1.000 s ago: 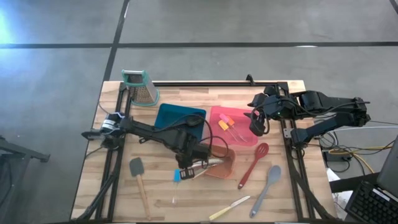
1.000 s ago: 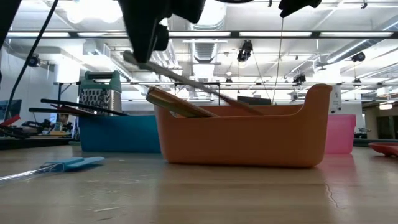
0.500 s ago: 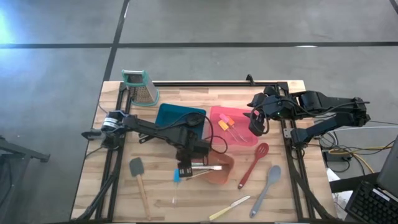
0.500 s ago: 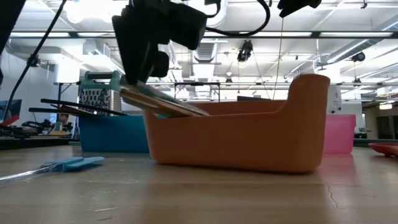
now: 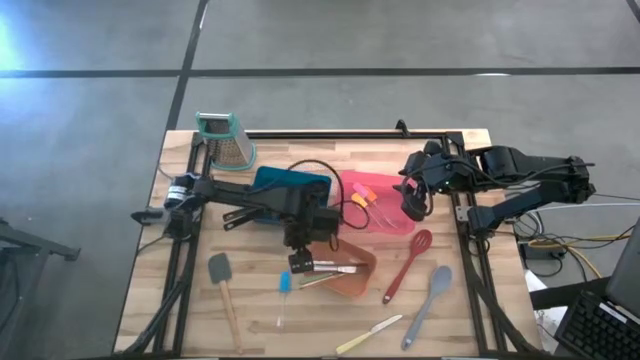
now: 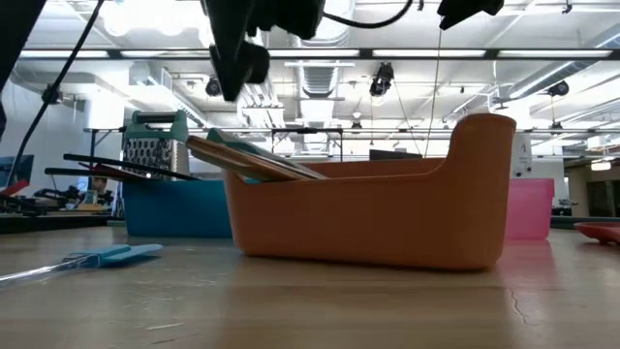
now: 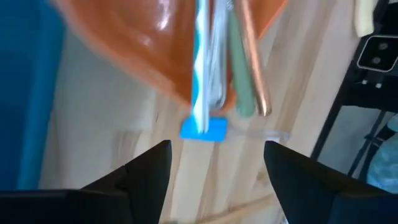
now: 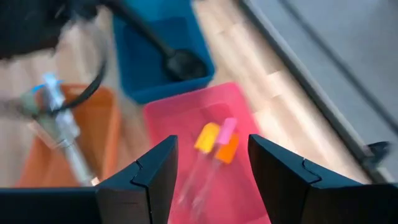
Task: Pick & Place Kitchen Items
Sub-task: Adjust the orange bin
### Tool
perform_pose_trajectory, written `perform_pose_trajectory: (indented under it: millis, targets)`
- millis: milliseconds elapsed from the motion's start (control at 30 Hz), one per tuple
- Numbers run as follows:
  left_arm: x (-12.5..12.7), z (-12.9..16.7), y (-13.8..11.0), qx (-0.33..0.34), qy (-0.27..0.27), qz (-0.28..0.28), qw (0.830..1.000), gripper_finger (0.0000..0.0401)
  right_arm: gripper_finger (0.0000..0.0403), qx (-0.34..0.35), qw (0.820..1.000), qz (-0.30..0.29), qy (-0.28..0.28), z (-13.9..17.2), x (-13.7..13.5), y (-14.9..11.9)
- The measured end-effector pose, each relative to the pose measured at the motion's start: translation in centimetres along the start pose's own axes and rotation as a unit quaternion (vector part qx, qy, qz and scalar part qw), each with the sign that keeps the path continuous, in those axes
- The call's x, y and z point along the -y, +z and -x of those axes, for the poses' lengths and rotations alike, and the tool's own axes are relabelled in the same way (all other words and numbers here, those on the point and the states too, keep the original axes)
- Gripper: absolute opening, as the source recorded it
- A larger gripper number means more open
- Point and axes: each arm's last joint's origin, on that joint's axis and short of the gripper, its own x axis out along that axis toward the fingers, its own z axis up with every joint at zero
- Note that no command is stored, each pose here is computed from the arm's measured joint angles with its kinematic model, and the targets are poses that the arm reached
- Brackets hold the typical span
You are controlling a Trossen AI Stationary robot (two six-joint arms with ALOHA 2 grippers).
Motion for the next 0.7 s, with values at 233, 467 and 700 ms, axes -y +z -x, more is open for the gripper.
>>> perform_pose_trajectory:
  millis: [233,467,700]
  targets:
    - [-0.3,4.4,-2.6,0.021,0.121,0.026,0.992,0.0259,0.0186,-0.042,0.996,0.03,0.074,0.5,-1.7,-1.3]
    - [-0.7,8.1,-5.5,0.12,0.208,0.058,0.969,0.0259,0.0157,-0.065,0.988,0.011,0.137,0.8,-5.6,-4.1]
    - [-1.2,12.8,-9.4,0.222,0.246,0.061,0.941,0.0259,0.0083,-0.002,0.98,-0.012,0.198,-1.2,-12.3,-5.6]
